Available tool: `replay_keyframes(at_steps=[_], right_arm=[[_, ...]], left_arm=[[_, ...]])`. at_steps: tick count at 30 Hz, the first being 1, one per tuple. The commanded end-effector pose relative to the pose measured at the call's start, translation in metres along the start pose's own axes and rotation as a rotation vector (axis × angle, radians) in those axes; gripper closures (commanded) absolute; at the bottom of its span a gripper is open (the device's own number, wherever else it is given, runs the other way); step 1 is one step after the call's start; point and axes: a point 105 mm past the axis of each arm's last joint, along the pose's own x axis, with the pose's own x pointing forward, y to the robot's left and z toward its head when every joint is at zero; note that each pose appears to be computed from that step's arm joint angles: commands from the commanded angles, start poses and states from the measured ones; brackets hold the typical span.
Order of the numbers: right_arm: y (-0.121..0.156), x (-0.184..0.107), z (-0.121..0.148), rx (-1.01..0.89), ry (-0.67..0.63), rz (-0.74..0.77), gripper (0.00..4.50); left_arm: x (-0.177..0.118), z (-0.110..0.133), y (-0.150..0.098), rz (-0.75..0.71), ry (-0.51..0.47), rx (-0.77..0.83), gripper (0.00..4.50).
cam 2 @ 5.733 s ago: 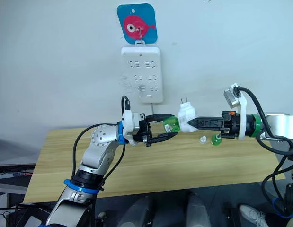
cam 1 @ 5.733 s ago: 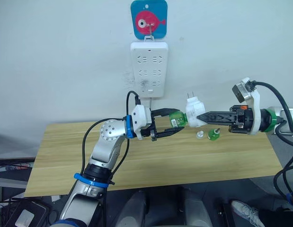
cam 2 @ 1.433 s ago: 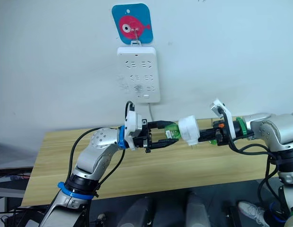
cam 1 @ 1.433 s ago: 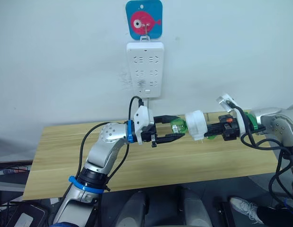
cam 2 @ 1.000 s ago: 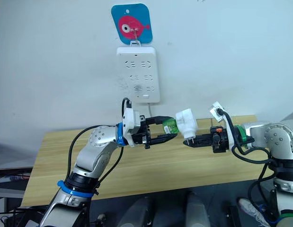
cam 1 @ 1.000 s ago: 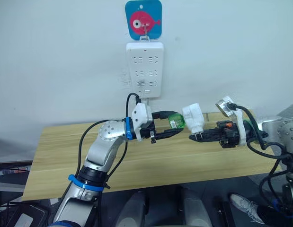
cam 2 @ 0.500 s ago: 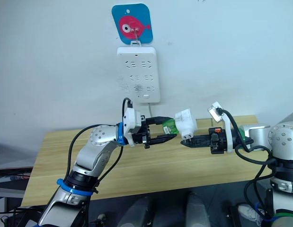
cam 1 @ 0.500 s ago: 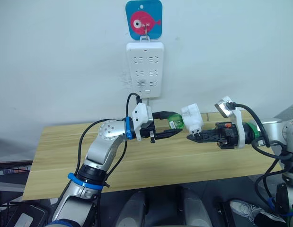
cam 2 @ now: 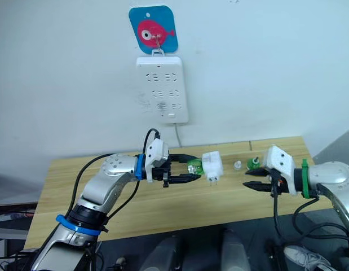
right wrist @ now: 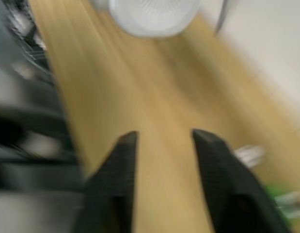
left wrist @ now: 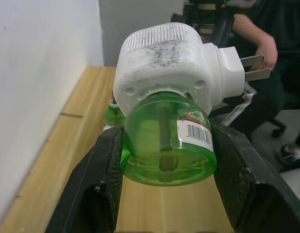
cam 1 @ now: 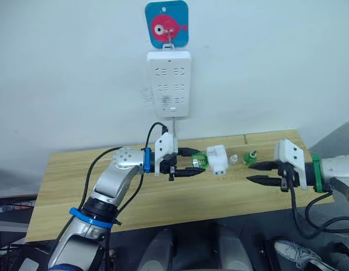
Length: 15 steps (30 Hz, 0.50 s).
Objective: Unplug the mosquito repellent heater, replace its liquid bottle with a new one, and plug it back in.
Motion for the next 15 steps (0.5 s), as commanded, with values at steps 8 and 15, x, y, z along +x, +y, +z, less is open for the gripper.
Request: replay_keyframes(at_steps=[8,15], right_arm=[[0.0,0.027,0.05,-0.687,-0.272,0.032,0.02],[-0.003,0.045,0.059,-0.751,-0.306,0.03,0.02]], left_arm=[[-0.007,0.012,0.001,-0.131,0.038,-0.203,2.23],[-0.003,0.02,-0.003,-0.175,0.031,-0.218,2.23]])
